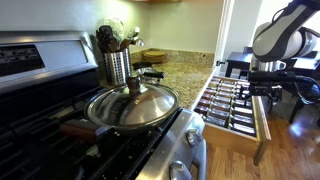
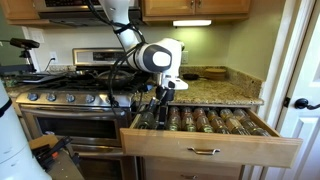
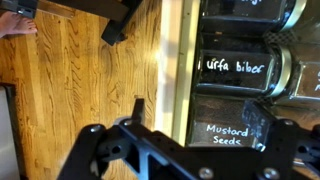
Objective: Close the top drawer
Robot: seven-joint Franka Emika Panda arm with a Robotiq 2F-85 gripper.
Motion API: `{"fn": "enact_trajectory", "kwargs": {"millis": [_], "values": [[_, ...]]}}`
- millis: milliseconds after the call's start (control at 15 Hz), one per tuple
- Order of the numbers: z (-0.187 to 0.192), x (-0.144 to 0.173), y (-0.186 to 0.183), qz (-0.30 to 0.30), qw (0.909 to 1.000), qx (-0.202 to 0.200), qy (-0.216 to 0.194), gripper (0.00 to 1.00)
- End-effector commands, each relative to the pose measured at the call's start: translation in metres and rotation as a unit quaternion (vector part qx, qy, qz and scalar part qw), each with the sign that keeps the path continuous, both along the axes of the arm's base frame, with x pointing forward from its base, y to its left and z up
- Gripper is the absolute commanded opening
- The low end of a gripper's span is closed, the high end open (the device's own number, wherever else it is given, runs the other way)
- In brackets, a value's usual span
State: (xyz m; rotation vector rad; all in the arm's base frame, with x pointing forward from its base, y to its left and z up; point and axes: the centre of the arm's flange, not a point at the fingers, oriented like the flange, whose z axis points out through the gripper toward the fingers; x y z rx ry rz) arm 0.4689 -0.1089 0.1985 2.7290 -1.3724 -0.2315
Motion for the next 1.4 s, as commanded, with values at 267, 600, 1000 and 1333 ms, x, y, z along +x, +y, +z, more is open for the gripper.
{"fn": "enact_trajectory", "kwargs": {"millis": [267,600,1000,1333], "values": [[-0.009,-0.016,-0.022,-0.021,0.9969,-0.057,-0.049,1.00],[-0.011,-0.014,-0.040,-0.027,0.9925,-0.071,-0.096,1.00],[-0.010,-0.004,-0.044,-0.025,0.9926,-0.064,-0.100,1.00],[-0.010,-0.004,-0.044,-0.026,0.9925,-0.064,-0.101,1.00]]}}
